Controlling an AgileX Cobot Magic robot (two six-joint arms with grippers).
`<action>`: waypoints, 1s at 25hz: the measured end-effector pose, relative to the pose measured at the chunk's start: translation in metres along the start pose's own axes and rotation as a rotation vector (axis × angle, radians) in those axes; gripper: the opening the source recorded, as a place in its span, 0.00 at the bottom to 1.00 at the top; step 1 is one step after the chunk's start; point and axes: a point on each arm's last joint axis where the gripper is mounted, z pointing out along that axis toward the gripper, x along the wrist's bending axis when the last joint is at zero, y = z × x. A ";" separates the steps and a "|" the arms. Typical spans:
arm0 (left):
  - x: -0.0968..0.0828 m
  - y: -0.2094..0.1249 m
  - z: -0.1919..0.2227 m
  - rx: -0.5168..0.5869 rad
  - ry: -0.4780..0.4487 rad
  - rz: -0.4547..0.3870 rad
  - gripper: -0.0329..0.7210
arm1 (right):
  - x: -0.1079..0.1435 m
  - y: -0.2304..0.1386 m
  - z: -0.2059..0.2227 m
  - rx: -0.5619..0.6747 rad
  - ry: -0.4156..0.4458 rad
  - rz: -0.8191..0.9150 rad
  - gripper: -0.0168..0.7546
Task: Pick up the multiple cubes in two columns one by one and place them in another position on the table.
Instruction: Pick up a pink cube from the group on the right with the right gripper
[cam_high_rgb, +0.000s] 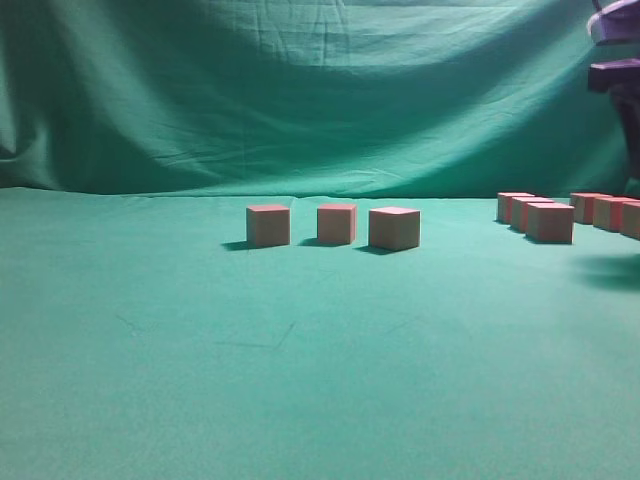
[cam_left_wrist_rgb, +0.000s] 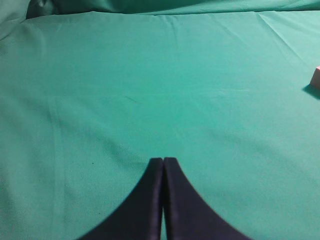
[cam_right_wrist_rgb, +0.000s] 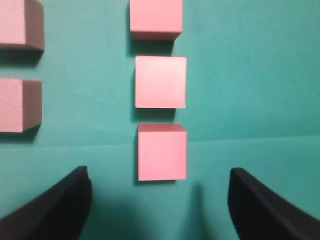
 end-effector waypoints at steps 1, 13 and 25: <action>0.000 0.000 0.000 0.000 0.000 0.000 0.04 | 0.000 0.000 0.004 0.008 0.000 -0.001 0.75; 0.000 0.000 0.000 0.000 0.000 0.000 0.04 | 0.005 0.002 0.045 0.061 0.001 -0.014 0.68; 0.000 0.000 0.000 0.000 0.000 0.000 0.04 | 0.005 0.001 0.049 0.075 0.000 -0.016 0.36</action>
